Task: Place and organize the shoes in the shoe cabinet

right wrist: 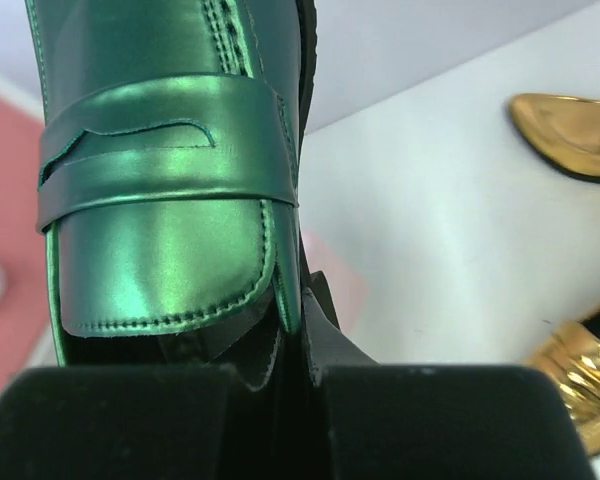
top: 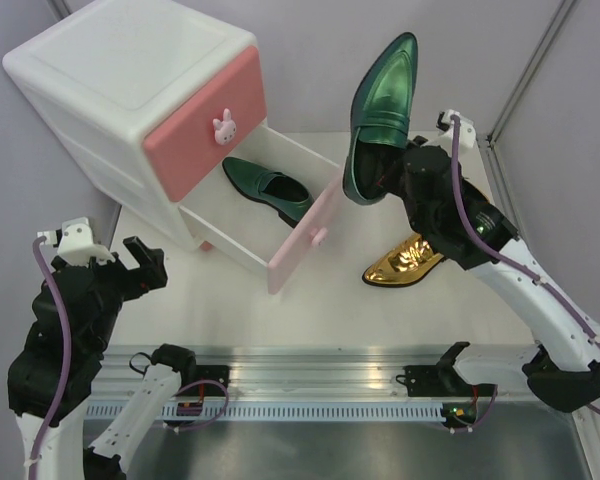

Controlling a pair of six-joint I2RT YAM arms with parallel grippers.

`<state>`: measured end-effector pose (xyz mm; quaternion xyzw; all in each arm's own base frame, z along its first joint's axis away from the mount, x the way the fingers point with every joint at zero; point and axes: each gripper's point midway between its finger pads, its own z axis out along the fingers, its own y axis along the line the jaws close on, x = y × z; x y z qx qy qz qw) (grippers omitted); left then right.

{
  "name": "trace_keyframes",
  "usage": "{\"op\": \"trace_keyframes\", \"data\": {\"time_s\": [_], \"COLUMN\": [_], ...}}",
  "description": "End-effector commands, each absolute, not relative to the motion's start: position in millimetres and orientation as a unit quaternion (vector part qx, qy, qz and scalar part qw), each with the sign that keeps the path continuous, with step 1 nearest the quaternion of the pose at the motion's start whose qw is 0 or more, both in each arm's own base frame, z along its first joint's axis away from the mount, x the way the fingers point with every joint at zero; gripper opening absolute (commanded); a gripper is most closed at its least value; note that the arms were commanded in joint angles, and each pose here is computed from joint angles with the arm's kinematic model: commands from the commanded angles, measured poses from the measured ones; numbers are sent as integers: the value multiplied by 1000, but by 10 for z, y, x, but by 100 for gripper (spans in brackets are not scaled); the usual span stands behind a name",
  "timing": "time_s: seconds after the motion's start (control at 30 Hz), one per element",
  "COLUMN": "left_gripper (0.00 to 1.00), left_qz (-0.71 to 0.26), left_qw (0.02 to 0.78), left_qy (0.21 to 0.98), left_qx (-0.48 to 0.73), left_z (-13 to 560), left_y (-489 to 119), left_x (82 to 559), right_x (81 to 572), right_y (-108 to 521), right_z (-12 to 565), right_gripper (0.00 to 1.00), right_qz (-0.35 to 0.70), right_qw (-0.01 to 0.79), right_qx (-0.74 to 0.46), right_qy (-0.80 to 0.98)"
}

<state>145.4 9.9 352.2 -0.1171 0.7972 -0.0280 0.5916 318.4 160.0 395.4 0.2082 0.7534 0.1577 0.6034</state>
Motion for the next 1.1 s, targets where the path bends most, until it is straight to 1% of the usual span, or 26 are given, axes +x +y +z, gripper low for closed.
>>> {"op": "trace_keyframes", "data": {"time_s": [0.0, 0.17, 0.27, 0.4, 0.57, 0.73, 0.83, 0.93, 1.07], "left_gripper": [100, 100, 100, 100, 100, 100, 100, 100, 100], "left_qz": [-29, -30, -31, -32, -34, -32, -31, -34, -37], "left_qw": [595, 597, 598, 598, 600, 602, 601, 603, 606], "left_qy": [794, 792, 792, 791, 789, 788, 789, 787, 784], "left_qx": [-120, -120, -121, -125, -127, -128, -128, -129, -131], "left_z": [3591, 3613, 3615, 3611, 3616, 3603, 3587, 3590, 3607], "left_y": [96, 100, 105, 109, 117, 133, 134, 134, 137], "left_x": [1483, 1468, 1455, 1440, 1415, 1389, 1385, 1369, 1351], "right_x": [3321, 3431, 3551, 3689, 3721, 3706, 3707, 3699, 3681], "right_y": [2155, 2557, 2737, 3051, 3355, 3499, 3565, 3598, 3612], "right_z": [4364, 4457, 4369, 4111, 3942, 3765, 3802, 3737, 3440], "right_gripper": [0, 0, 0, 0, 0, 1, 1, 0, 0], "right_qz": [255, 318, 337, 366, 394, 403, 417, 402, 366], "right_qw": [608, 585, 567, 529, 496, 470, 463, 459, 443], "right_qx": [134, 120, 135, 148, 165, 188, 196, 201, 204], "right_qy": [740, 737, 739, 751, 756, 763, 757, 766, 792]}}
